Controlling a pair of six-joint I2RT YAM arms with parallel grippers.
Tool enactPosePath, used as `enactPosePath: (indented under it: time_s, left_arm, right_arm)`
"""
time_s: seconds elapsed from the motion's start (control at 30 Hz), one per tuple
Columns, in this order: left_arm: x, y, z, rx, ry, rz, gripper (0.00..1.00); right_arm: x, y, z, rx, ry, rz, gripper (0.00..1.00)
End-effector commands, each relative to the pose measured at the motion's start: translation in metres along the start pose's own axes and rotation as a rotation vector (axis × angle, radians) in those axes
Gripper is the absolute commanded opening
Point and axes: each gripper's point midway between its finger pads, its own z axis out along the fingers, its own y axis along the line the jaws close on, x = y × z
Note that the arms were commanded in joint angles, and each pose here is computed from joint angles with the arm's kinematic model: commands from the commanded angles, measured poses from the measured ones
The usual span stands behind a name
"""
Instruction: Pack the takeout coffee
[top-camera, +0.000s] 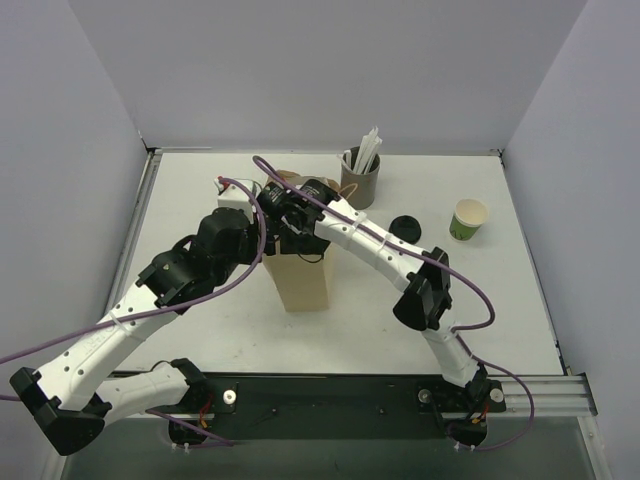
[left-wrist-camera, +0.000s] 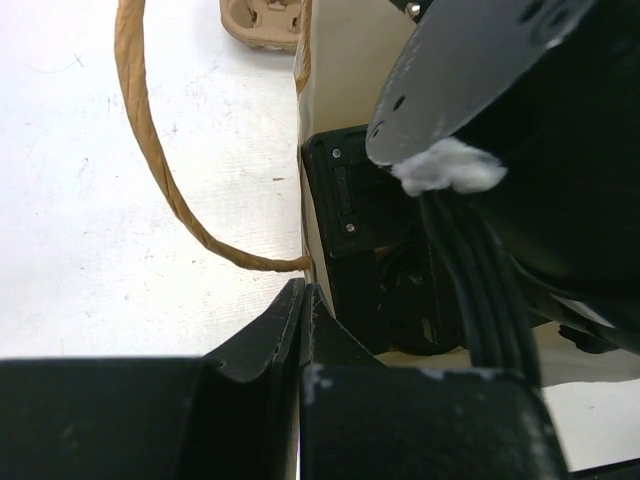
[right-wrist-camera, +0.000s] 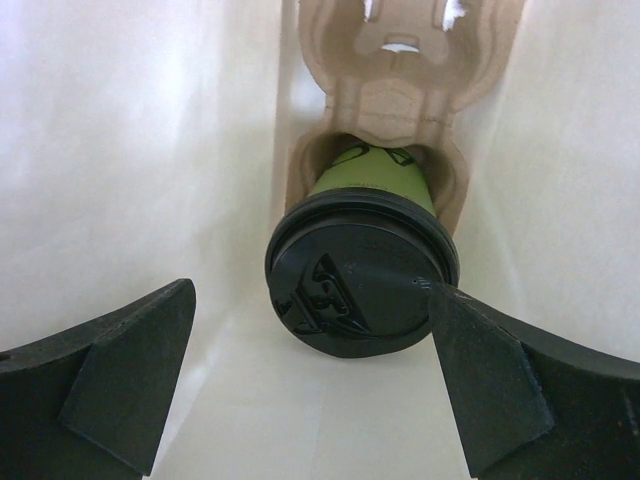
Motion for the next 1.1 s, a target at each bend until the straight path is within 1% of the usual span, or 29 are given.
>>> enactPosePath:
  time_s: [0.0,0.27,0.5,0.63,0.8,1.0,1.07]
  left_arm:
    - [-0.009,0.001,0.001,-0.012,-0.026,-0.003,0.00]
    - [-0.013,-0.001,0.000,-0.001,-0.035,-0.005,0.00]
    - [-0.017,-0.003,0.000,0.004,-0.037,0.003,0.00]
    - [-0.016,-0.002,0.001,-0.002,-0.034,0.007,0.00]
    - [-0.019,-0.003,0.001,0.003,-0.042,0.009,0.00]
    - [-0.024,-0.009,-0.001,0.026,-0.048,0.006,0.00]
    - [-0.027,-0.011,-0.003,0.040,-0.054,-0.001,0.00]
  right_arm:
    - [-0.013,-0.012,-0.050,-0.023,-0.082,0.018,0.96]
    - [-0.026,-0.008,-0.079,-0.090,-0.154,0.038,0.97]
    - [-0.038,-0.005,-0.093,-0.133,-0.222,0.048,0.97]
    - [-0.054,0.005,-0.117,-0.231,-0.318,0.051,0.97]
    - [-0.068,0.012,-0.138,-0.312,-0.412,0.051,0.97]
    - [-0.089,0.015,-0.177,-0.418,-0.544,0.053,0.97]
    - [-0.094,0.013,-0.198,-0.468,-0.588,0.064,0.97]
